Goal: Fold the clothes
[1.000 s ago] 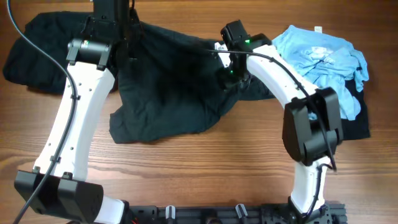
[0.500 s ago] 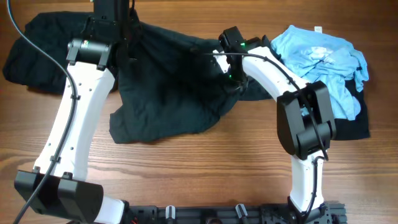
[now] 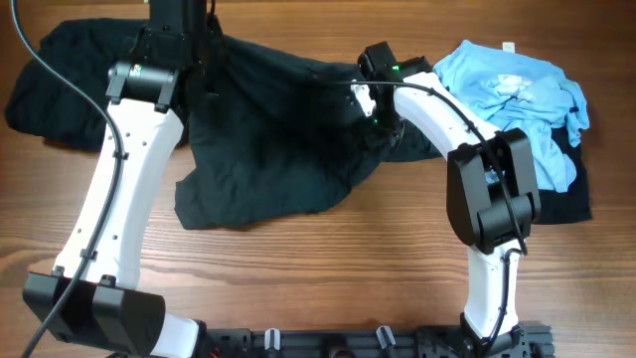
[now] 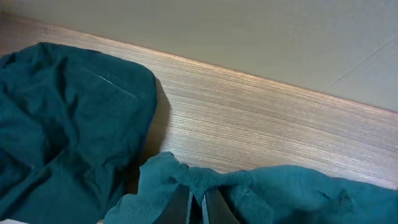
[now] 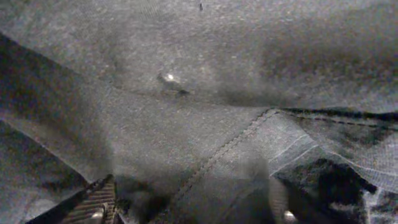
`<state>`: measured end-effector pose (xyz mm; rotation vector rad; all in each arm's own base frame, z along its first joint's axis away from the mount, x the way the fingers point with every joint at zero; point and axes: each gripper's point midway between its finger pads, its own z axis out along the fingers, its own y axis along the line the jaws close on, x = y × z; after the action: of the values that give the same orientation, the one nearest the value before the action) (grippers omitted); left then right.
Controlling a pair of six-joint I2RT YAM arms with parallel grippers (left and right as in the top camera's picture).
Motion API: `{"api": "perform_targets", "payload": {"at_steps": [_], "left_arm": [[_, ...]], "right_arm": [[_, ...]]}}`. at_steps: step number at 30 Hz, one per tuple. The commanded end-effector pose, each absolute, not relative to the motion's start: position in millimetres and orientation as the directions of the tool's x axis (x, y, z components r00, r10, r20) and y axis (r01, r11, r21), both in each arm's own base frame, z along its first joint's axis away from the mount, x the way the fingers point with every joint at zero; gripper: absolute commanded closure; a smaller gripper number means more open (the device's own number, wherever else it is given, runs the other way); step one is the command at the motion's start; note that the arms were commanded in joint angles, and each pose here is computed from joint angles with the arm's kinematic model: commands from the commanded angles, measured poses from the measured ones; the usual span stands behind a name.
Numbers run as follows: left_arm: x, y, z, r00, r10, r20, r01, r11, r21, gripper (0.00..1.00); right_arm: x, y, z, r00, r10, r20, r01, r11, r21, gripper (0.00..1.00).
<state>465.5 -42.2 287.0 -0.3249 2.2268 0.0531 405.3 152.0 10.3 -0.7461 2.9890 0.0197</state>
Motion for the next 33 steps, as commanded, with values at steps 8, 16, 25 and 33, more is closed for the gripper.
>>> {"api": "perform_targets", "payload": {"at_steps": [8, 16, 25, 33], "left_arm": [[467, -38, 289, -0.584, -0.233, -0.777, -0.269, 0.959, -0.085, 0.96], [465, -37, 287, -0.594, -0.231, -0.771, -0.27, 0.96, -0.079, 0.96], [465, -37, 287, -0.593, -0.231, -0.771, -0.27, 0.96, -0.081, 0.96], [465, -37, 287, -0.593, -0.231, -0.771, -0.27, 0.96, -0.08, 0.96]], "right_arm": [[399, 162, 3, -0.883, -0.467, -0.052, -0.47, 0.88, 0.07, 0.49], [376, 154, -11, -0.896, -0.444, 0.03, -0.44, 0.894, 0.083, 0.51], [384, 157, -3, -0.909, -0.418, 0.01, -0.416, 0.906, 0.081, 0.94], [417, 169, 63, -0.905, -0.417, -0.087, -0.423, 0.903, 0.073, 0.95]]}}
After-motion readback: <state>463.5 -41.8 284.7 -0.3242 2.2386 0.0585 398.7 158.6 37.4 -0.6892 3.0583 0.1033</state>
